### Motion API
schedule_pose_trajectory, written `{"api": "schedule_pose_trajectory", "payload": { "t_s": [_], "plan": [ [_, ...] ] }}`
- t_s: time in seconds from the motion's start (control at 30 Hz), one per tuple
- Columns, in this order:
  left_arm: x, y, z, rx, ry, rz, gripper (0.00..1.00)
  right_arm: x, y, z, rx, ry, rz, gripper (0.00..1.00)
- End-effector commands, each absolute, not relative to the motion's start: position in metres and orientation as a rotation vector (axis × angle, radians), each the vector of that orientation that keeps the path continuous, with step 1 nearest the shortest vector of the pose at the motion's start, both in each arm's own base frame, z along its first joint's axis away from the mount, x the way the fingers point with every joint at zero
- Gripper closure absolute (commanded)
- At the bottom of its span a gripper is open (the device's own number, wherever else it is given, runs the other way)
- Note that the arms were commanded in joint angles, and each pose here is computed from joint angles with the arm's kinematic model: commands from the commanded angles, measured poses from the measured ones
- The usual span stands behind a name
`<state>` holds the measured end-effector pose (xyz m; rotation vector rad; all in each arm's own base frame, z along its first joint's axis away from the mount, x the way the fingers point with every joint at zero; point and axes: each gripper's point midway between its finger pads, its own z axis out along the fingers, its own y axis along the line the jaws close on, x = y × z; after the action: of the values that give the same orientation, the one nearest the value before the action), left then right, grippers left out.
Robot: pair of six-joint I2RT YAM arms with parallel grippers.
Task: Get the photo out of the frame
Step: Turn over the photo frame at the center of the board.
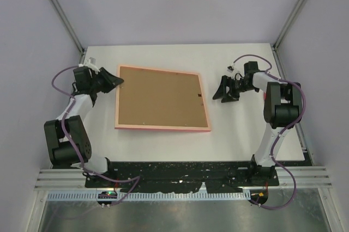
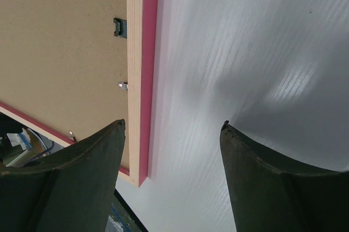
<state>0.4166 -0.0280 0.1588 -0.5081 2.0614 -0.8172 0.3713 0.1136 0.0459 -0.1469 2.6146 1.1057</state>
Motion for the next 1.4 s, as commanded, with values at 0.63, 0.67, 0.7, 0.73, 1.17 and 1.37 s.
{"api": "schedule_pose_trajectory", "payload": {
  "t_s": [0.63,0.67,0.7,0.73,1.17,1.37],
  "plan": [
    [0.418,-0.097,0.120,-0.325,2.100,-0.929,0.83,0.368,0.122,0.052,-0.215,2.625,1.122,0.25],
    [0.417,-0.100,0.118,-0.318,2.111,-0.924,0.81,0.366,0.121,0.050,-0.211,2.636,1.123,0.25],
    [0.416,-0.103,0.116,-0.311,2.118,-0.923,0.79,0.366,0.121,0.049,-0.210,2.641,1.121,0.25],
    [0.416,-0.107,0.115,-0.301,2.128,-0.922,0.77,0.364,0.121,0.049,-0.214,2.647,1.123,0.24],
    [0.405,-0.139,0.081,-0.224,2.274,-0.904,0.26,0.367,0.111,0.064,-0.208,2.641,1.053,0.25],
    [0.405,-0.145,0.073,-0.206,2.325,-0.893,0.13,0.372,0.106,0.063,-0.189,2.654,1.018,0.25]
  ]
}}
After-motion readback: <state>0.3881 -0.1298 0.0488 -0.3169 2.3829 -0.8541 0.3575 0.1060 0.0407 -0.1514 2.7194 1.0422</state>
